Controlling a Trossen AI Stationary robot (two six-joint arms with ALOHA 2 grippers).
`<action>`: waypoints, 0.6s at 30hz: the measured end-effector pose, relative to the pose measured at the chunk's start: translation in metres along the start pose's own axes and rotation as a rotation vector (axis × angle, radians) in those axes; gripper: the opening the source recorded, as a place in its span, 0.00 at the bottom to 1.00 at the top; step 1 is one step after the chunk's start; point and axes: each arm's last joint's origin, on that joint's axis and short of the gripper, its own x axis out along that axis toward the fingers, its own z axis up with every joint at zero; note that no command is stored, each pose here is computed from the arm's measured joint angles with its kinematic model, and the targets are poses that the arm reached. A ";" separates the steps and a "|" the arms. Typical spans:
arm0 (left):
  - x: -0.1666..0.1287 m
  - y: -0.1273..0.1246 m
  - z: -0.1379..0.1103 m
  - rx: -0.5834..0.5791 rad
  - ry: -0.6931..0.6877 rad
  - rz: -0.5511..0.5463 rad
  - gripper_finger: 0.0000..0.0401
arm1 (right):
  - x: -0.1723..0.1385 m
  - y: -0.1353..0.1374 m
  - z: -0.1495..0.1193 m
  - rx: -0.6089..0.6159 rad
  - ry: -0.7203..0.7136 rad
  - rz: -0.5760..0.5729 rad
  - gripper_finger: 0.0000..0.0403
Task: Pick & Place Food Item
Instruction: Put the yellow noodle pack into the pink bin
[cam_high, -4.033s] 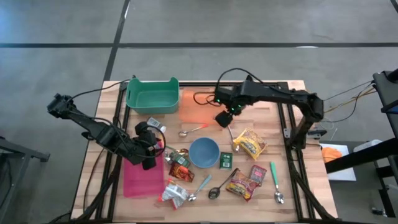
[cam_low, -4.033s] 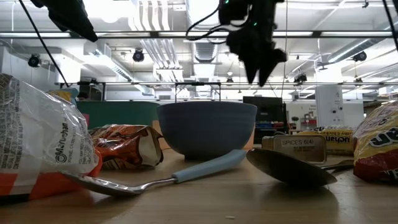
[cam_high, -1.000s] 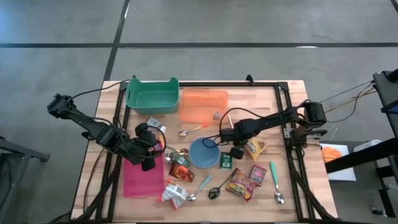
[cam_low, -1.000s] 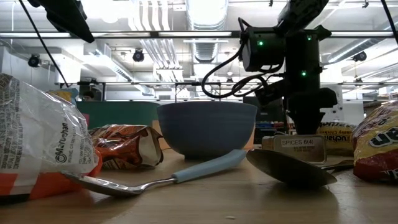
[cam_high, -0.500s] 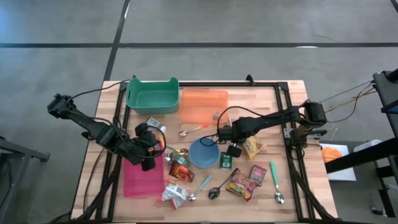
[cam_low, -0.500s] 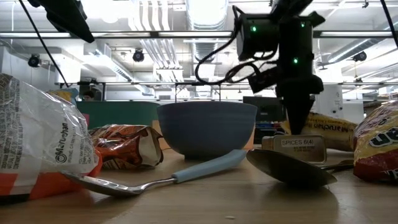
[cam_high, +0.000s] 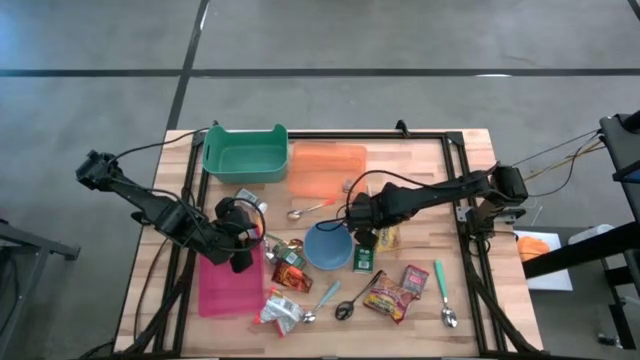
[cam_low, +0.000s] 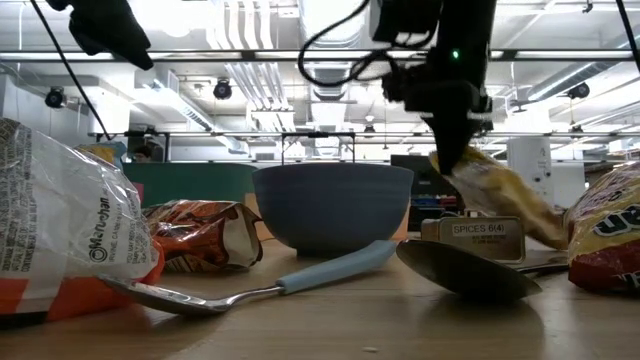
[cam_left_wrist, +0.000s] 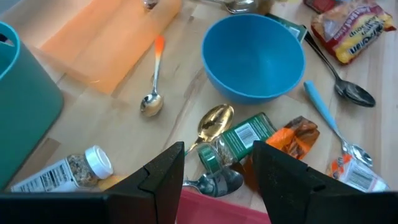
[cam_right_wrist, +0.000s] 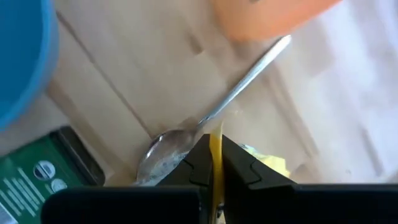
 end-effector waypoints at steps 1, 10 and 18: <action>0.000 0.000 0.000 0.000 -0.009 0.009 0.48 | -0.004 0.000 0.000 0.009 -0.012 -0.012 0.02; 0.014 0.002 -0.006 -0.006 -0.163 0.126 0.48 | -0.051 -0.008 -0.002 0.133 -0.186 0.001 0.02; 0.030 -0.008 -0.009 0.017 -0.326 0.065 0.48 | -0.088 -0.026 -0.014 0.334 -0.395 0.030 0.02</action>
